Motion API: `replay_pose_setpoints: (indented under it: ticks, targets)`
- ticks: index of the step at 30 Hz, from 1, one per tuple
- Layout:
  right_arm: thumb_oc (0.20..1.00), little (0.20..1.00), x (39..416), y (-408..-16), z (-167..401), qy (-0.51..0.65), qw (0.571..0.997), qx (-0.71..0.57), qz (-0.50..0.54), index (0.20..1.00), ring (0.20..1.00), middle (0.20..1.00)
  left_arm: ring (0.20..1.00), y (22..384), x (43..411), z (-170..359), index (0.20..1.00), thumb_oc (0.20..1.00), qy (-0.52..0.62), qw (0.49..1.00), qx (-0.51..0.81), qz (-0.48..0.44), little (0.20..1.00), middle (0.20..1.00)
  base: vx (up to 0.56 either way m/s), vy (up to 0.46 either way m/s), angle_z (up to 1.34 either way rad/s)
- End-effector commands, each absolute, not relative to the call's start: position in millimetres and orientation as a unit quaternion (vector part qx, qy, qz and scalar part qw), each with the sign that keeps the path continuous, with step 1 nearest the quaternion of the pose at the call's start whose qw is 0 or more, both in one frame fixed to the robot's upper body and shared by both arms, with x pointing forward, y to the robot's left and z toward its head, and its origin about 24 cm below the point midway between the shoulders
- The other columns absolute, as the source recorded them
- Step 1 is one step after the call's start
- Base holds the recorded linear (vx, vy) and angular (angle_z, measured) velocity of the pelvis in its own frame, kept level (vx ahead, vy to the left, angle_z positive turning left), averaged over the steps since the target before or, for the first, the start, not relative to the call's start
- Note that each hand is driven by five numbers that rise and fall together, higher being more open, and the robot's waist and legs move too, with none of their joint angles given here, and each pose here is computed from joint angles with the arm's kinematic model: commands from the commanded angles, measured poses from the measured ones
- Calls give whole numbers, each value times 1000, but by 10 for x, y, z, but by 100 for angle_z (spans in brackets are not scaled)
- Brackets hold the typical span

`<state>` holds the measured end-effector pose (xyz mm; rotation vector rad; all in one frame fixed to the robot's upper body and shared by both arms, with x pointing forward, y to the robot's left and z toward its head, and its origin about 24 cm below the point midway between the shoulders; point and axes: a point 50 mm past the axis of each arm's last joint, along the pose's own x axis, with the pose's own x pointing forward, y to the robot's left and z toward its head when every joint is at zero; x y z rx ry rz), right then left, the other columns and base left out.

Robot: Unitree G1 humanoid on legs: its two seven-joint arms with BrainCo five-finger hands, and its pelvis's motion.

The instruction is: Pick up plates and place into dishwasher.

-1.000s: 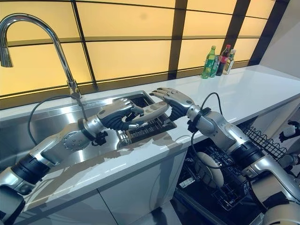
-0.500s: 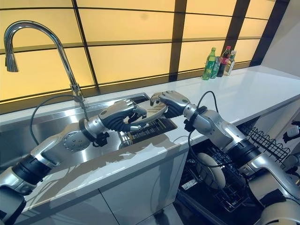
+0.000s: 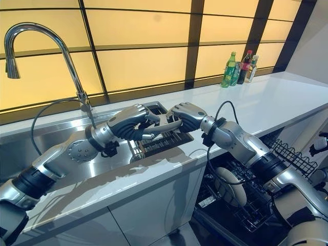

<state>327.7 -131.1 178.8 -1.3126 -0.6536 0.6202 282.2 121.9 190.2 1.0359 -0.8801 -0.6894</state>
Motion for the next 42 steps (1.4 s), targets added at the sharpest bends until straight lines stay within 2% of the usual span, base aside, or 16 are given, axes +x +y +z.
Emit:
replay_pose_setpoints:
  ticks: [1,6,11,16,22,30,35,42]
  targets:
    - [200,200,3392,-1583,2319,-319,700,-609,194,200,200,200,1000,1263,2928,2240,1000,1000,-427,741,446,-265,1000,1000,-33,-7,-1]
    - [200,200,3341,-1928,2308,-291,717,-616,145,200,200,200,1000,1556,2983,2133,1000,1000,-368,788,437,-229,1000,1000,-26,-4,-1]
    - [200,200,3200,-2466,2262,-255,762,-594,45,200,200,200,1000,1847,2887,1966,1000,1000,-340,828,405,-186,1000,1000,-32,-9,-13]
    - [200,200,2953,-2947,2175,-228,784,-575,-58,200,200,200,1000,1989,2727,1836,1000,1000,-332,848,383,-156,1000,1000,-40,-9,-15]
    - [200,200,2740,-3294,2078,-188,796,-563,-118,200,200,200,1000,2083,2687,1713,1000,1000,-306,872,356,-137,1000,1000,-29,-11,-15]
    - [200,200,2556,-3576,1802,-114,818,-544,-148,200,200,200,1000,2099,2711,1674,1000,1000,-298,888,333,-109,1000,1000,-23,-21,-14]
    - [200,200,2498,-3661,1536,-41,830,-542,-123,200,200,200,1000,2112,2720,1647,1000,1000,-288,900,312,-94,1000,1000,-2,-55,-7]
    - [200,200,2591,-3693,1190,57,857,-503,-95,200,200,200,1000,2044,2778,1718,1000,1000,-297,902,298,-94,1000,1000,-49,-84,-5]
